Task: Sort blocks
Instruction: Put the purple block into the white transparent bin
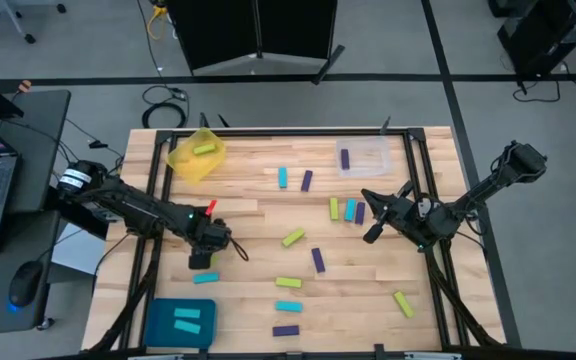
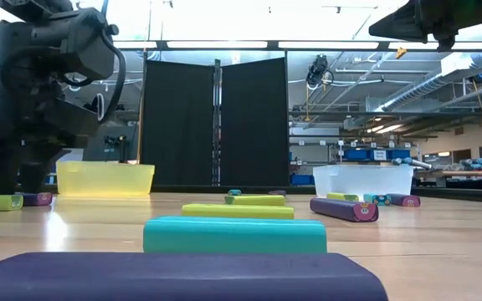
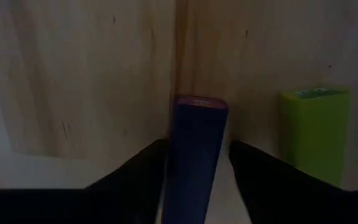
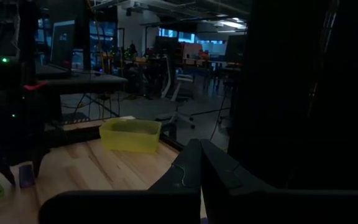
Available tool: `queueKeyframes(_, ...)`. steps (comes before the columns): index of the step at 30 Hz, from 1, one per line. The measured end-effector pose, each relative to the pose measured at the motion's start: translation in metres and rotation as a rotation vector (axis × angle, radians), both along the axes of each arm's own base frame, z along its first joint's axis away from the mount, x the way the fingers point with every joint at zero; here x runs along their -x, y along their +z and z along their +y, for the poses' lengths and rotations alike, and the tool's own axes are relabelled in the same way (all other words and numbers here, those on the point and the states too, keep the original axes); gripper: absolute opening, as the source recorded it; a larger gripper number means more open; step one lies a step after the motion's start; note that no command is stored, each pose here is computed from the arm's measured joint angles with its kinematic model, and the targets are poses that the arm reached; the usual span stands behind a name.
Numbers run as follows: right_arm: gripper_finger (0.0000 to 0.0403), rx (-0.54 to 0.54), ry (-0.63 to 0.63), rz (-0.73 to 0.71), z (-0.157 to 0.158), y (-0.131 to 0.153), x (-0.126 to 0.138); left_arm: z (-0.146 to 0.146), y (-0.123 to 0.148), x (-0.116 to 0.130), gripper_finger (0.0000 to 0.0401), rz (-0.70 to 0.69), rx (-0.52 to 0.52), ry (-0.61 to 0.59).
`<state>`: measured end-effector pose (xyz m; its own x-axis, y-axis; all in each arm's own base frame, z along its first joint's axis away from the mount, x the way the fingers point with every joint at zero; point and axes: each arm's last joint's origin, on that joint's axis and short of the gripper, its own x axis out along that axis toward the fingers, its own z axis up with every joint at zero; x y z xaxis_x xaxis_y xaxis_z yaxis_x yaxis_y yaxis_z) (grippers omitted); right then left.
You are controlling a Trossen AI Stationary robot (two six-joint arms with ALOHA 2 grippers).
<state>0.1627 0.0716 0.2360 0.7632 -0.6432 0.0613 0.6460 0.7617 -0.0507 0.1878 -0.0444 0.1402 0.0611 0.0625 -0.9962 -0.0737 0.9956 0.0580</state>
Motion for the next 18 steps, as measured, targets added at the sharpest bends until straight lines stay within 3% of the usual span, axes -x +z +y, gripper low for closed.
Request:
queueKeyframes(5, 0.0008, 0.001, 0.000, 0.001, 0.000, 0.000, 0.000, 0.000, 0.000, -0.001, 0.0103, -0.009, -0.003, 0.014)
queueKeyframes(13, 0.0008, 0.021, -0.001, 0.015, 0.000, 0.000, 0.000, 0.000, 0.005, -0.006, 0.0101, -0.030, -0.027, 0.024)
queueKeyframes(18, 0.0008, 0.067, 0.047, -0.026, 0.000, 0.011, 0.001, 0.002, 0.037, -0.035, 0.0101, -0.215, -0.111, 0.040)
